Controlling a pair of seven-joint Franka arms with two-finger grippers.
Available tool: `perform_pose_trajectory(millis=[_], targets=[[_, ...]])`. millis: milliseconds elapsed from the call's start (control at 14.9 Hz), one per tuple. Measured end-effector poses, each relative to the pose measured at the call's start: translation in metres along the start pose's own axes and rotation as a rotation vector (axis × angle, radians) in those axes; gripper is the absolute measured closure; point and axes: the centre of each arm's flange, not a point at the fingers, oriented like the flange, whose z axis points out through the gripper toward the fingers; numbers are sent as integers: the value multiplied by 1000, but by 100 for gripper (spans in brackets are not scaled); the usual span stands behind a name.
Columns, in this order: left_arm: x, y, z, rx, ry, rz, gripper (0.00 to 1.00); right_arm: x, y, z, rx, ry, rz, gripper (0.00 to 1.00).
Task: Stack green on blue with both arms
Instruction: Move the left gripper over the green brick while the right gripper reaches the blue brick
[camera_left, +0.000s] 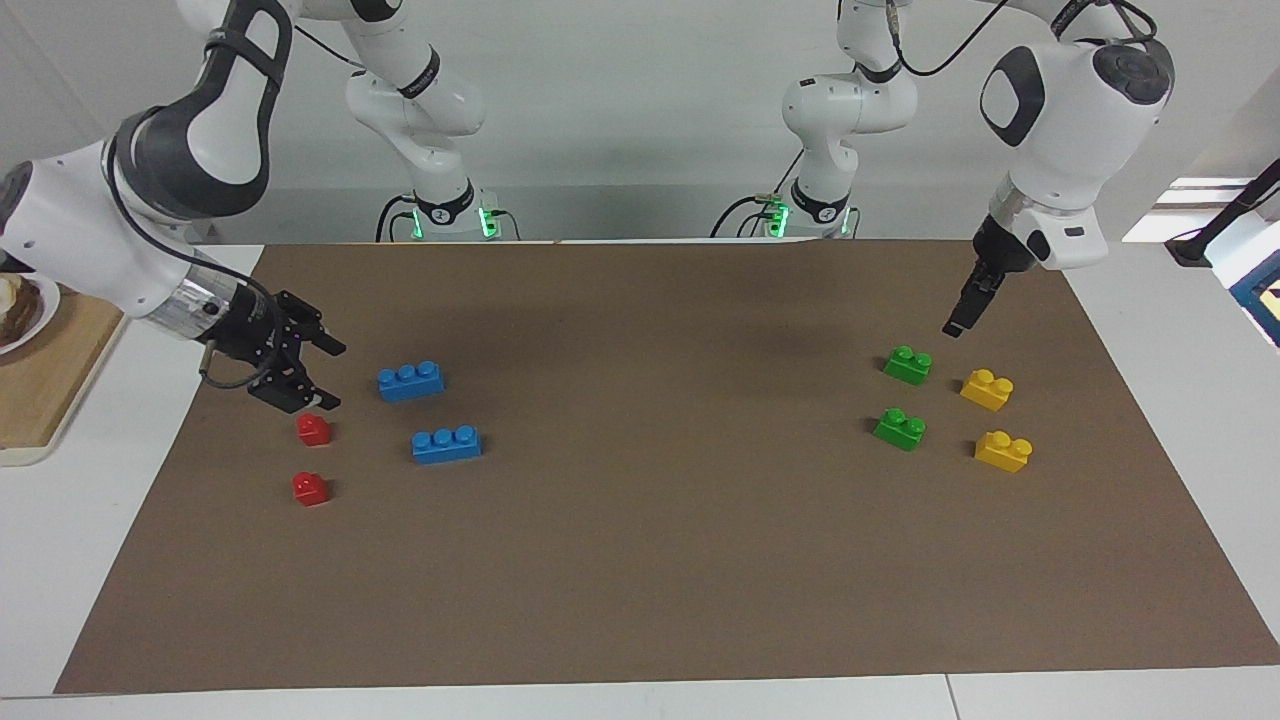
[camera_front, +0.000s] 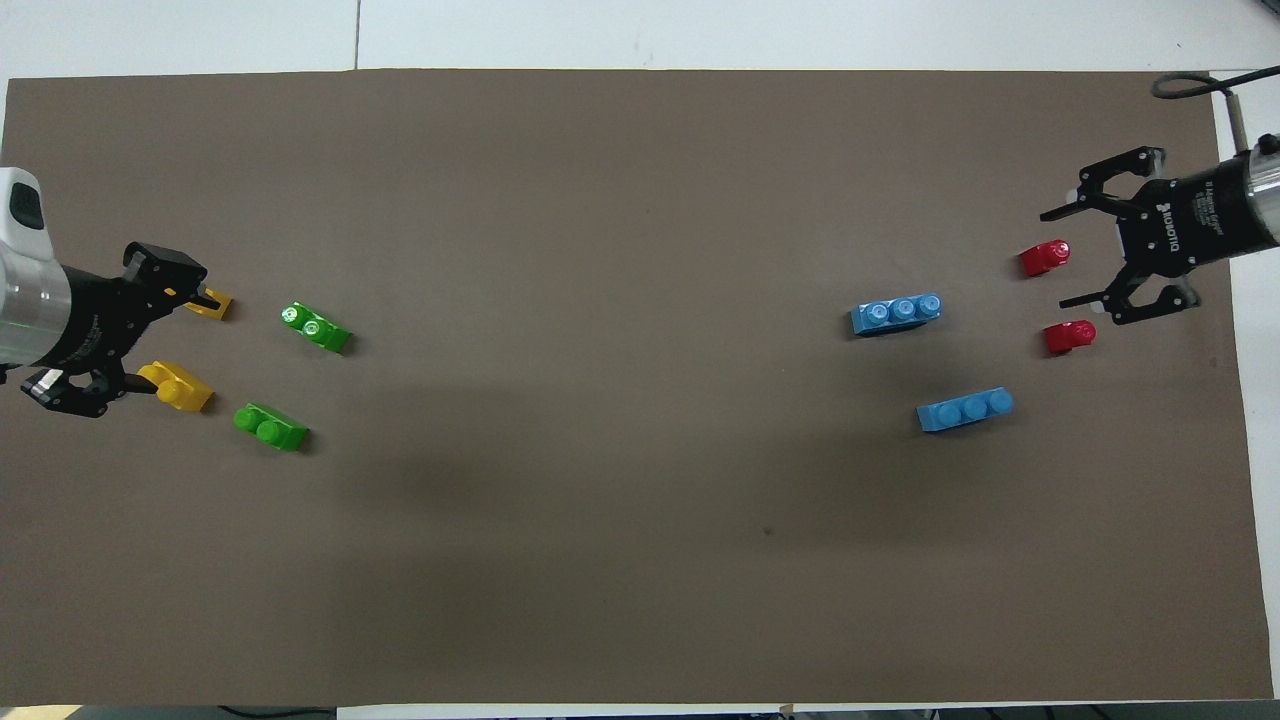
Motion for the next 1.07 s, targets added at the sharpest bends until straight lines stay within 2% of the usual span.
perform_pose_trajectory(millis=[402, 536, 803, 1071], targets=[[20, 30, 74, 3, -7, -66, 0, 12, 0, 86, -57, -22, 34, 10], [24, 36, 92, 4, -9, -66, 0, 19, 7, 105, -78, -49, 25, 10], [34, 42, 122, 4, -9, -76, 0, 33, 14, 133, -113, -65, -13, 9], [42, 43, 145, 13, -15, -86, 0, 37, 11, 138, -92, -49, -17, 10]])
